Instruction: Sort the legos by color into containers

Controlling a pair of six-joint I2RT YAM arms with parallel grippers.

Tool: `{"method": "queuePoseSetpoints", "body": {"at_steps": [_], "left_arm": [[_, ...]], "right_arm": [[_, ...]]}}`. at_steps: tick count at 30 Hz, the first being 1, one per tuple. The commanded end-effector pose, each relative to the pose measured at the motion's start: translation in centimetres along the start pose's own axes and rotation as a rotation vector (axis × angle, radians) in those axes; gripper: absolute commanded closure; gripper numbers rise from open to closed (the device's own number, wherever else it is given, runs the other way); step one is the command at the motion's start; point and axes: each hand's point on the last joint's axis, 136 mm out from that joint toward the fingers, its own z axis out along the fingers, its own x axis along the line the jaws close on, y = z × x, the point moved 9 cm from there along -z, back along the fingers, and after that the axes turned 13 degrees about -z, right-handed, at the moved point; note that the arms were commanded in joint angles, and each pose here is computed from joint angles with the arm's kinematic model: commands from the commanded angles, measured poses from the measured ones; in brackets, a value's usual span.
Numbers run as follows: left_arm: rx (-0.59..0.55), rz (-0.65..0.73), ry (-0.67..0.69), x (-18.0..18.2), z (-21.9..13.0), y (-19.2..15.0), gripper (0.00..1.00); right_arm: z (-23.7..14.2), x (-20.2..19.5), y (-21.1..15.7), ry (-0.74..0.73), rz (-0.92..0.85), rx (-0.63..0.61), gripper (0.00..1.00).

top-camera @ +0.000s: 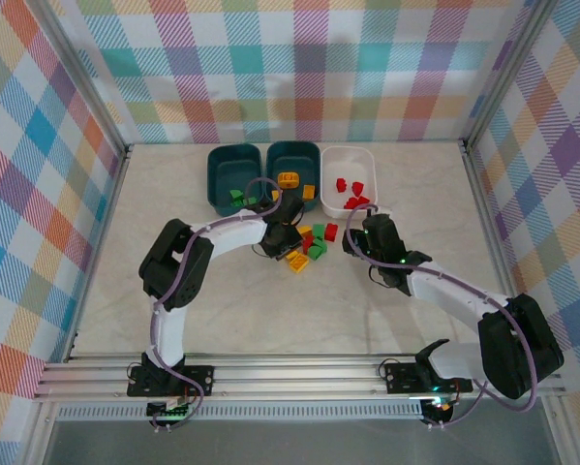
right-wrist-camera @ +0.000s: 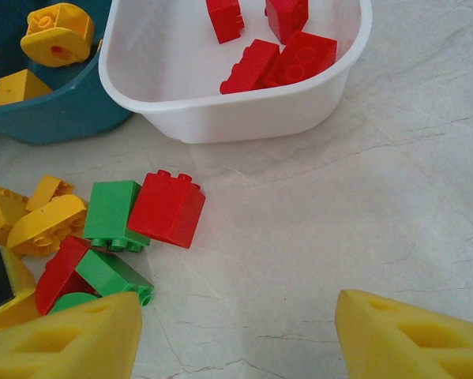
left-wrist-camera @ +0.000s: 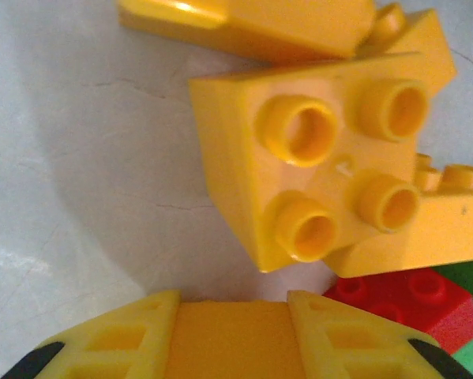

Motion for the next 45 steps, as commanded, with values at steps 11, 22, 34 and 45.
{"method": "queuePoseSetpoints", "body": {"at_steps": [11, 22, 34, 45], "left_arm": [[-0.216, 0.171, -0.136, -0.9, -12.3, 1.8, 0.81], [-0.248, 0.277, -0.176, -8.0, -12.0, 8.4, 0.8], [-0.233, 0.433, -0.136, -12.6, -7.5, 10.2, 0.61], [-0.169, 0.509, -0.175, -12.7, -9.9, 9.1, 0.26]], "right_arm": [[0.6, 0.2, -0.3, 0.006, 0.023, -0.001, 0.34], [-0.1, -1.8, -0.7, -0.174, 0.087, -0.05, 0.33], [-2.6, -4.8, -1.3, -0.223, 0.222, -0.132, 0.26], [0.1, -4.7, -1.8, -0.259, 0.177, -0.111, 0.24]]}}
